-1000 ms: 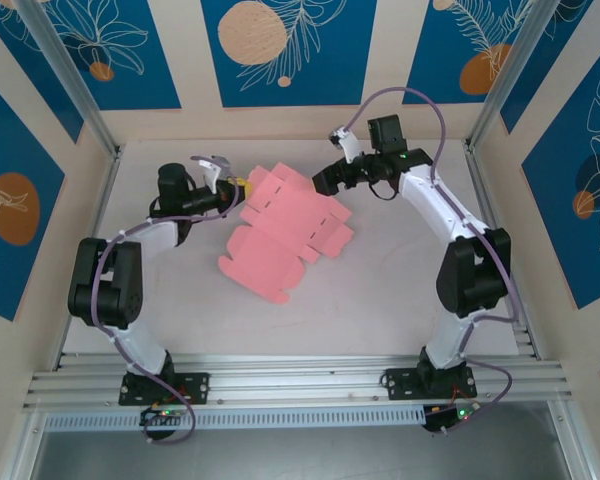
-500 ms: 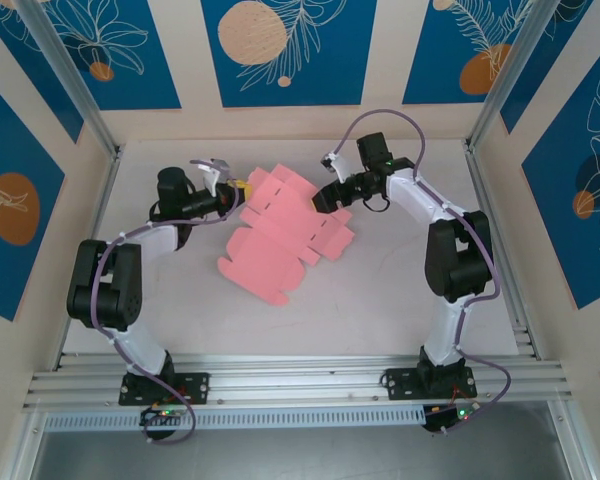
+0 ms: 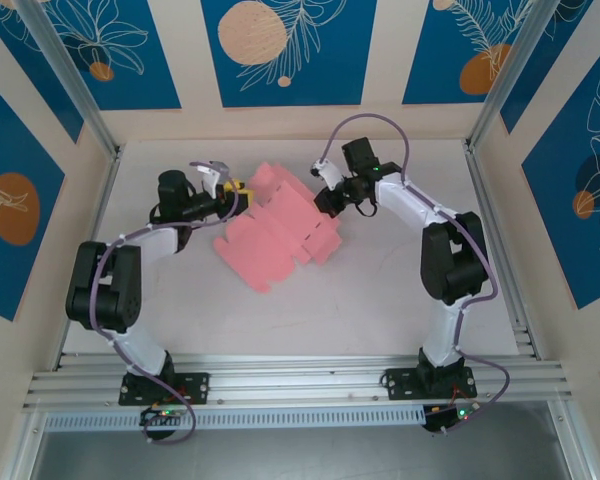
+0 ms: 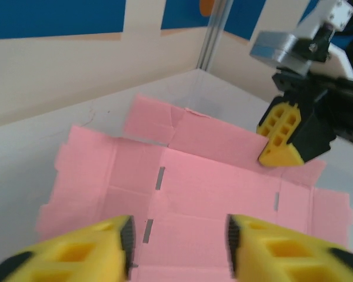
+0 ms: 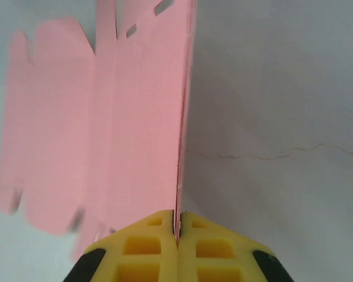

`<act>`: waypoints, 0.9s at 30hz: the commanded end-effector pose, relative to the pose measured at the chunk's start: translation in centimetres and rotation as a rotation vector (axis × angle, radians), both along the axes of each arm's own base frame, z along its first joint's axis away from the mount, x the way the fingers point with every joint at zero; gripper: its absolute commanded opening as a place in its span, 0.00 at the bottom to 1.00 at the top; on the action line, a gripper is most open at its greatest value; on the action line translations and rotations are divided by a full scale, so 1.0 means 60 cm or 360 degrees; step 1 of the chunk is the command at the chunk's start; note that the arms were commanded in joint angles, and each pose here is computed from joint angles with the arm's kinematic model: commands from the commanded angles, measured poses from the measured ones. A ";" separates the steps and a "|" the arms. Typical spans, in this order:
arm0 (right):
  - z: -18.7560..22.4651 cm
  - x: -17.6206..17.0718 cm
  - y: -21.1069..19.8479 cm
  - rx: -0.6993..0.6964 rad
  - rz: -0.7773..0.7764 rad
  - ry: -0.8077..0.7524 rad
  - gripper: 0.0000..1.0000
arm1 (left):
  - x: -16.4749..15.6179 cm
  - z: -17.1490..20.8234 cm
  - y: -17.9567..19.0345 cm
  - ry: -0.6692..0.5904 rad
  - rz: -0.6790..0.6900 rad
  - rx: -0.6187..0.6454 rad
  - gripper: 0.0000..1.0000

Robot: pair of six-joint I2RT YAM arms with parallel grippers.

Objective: Fold the paper box

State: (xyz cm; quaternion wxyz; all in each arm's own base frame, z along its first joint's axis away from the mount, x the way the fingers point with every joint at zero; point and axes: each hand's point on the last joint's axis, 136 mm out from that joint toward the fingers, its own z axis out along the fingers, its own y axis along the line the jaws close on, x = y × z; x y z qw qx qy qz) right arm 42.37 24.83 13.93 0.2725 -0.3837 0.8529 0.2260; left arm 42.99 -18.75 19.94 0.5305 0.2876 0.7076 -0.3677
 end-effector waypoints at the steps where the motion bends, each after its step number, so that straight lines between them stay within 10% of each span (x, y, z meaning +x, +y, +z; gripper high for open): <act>1: 0.069 0.017 -0.011 -0.0188 0.0043 -0.0311 0.00 | -0.012 0.045 0.004 -0.0132 0.0018 0.0080 0.68; 14: 0.134 -0.002 0.039 -0.0397 0.0369 -0.0694 0.00 | -0.063 0.126 -0.036 -0.0926 -0.0215 0.0583 0.79; 27: 0.117 -0.034 0.070 -0.0466 0.0566 -0.0691 0.00 | -0.034 0.089 -0.086 -0.0941 -0.0401 0.0917 0.66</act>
